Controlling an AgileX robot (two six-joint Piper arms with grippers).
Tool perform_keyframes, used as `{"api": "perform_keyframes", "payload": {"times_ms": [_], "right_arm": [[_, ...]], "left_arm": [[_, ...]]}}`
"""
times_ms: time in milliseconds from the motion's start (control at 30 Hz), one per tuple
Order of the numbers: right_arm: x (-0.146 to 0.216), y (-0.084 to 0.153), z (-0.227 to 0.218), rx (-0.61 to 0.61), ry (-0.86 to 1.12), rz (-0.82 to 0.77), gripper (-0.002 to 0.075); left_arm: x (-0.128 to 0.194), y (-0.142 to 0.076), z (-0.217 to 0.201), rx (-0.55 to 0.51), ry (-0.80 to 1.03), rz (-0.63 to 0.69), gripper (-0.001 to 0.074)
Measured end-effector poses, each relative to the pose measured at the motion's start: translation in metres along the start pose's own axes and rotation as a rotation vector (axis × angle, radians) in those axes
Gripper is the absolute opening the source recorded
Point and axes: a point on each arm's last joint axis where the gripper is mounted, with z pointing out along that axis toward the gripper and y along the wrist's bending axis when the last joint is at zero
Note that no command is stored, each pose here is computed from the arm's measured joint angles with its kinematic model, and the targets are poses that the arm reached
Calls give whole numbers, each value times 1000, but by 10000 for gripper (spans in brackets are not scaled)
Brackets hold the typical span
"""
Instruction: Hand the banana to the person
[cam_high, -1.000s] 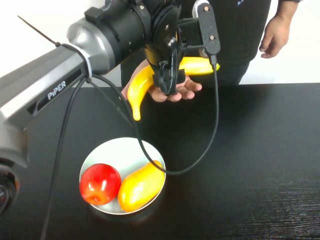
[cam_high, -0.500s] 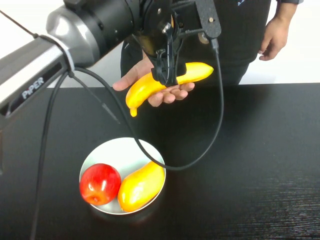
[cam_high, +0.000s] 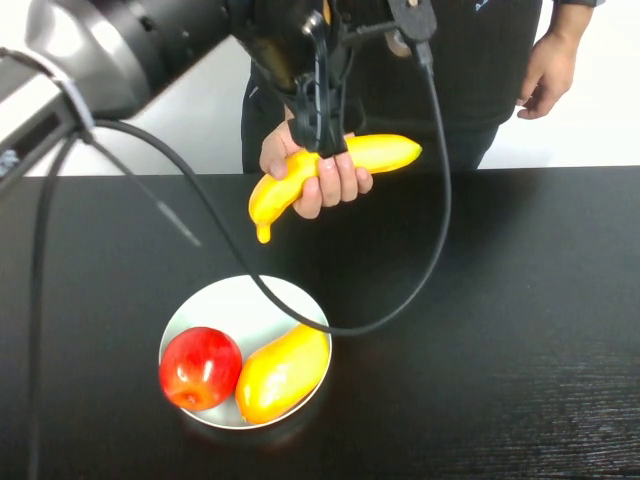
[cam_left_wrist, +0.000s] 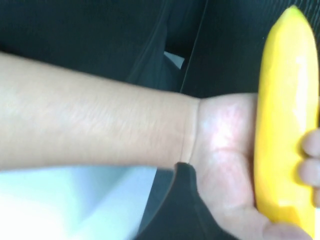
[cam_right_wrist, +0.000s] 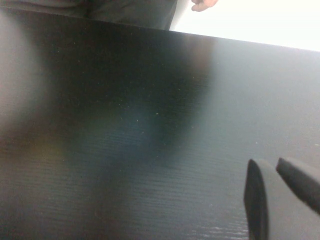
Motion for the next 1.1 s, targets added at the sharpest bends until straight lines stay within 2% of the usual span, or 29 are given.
{"api": "perform_keyframes", "payload": {"times_ms": [100,200,300,400,467,567,800,1000,1100], "right_arm": [[0,0,0,0,0,0,-7],[0,0,0,0,0,0,-7],[0,0,0,0,0,0,-7],[0,0,0,0,0,0,-7],[0,0,0,0,0,0,-7],[0,0,0,0,0,0,-7],[0,0,0,0,0,0,-7],[0,0,0,0,0,0,-7],[0,0,0,0,0,0,-7]], "left_arm": [[4,3,-16,-8,3,-37,547],[12,1,-35,-16,-5,-95,471],[29,-12,-50,-8,-4,-134,317],[49,-30,-68,-17,-30,-196,114],[65,-44,-80,-23,-50,-253,48],[89,-64,-95,-31,-60,-344,13],[141,-115,-114,-32,-96,-544,0],[174,-153,-129,-62,-295,-775,-1],[186,-165,-135,-68,-352,-840,-1]]}}
